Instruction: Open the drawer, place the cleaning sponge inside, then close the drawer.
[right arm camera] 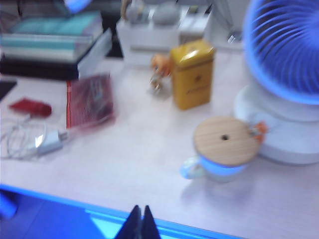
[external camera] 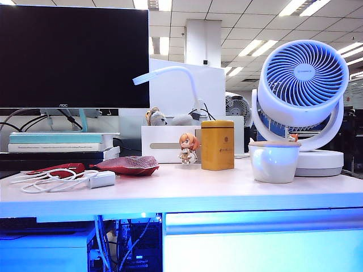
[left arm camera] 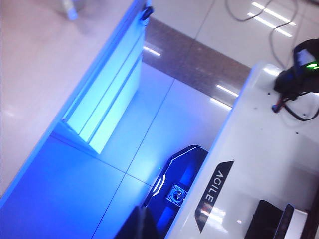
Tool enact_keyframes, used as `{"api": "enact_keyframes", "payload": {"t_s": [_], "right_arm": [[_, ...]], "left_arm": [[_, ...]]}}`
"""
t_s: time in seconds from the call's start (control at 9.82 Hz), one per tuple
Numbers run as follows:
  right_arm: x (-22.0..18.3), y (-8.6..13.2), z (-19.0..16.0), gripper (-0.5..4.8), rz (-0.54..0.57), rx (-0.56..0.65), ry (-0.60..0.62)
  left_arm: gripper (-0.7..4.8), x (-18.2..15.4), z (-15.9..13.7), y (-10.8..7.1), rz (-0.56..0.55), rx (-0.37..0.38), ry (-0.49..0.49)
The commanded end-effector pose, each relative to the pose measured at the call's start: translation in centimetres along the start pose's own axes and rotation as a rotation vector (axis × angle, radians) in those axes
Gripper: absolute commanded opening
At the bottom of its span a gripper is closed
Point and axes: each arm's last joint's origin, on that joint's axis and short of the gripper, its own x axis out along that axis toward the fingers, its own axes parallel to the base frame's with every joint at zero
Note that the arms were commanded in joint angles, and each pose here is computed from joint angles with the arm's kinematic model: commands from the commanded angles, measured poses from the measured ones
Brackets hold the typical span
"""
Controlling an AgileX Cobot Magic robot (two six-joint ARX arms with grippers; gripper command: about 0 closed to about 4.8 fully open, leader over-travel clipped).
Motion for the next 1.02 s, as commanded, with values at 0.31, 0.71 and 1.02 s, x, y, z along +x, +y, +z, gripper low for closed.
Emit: {"api": "enact_keyframes", "payload": {"t_s": [0.31,0.71,1.02], "right_arm": [[-4.1,-1.9,-9.6,-0.06,-0.047,0.014,-0.156],[-6.0,-2.3,-11.5,-0.06,-0.062,0.010,-0.123],[-3.2,-2.6,-15.6,-0.06,-0.068,0.081,-0.007]], "left_arm": [[-0.05,-2.2,1.5,-1.3,0.165,0.070,-0.276],[-0.05,-9.2,-2.0,-2.8,0.380,0.042,-0.525],[-0.05,-14.3,-9.2,-4.3,0.495,-0.065,-0.552]]}}
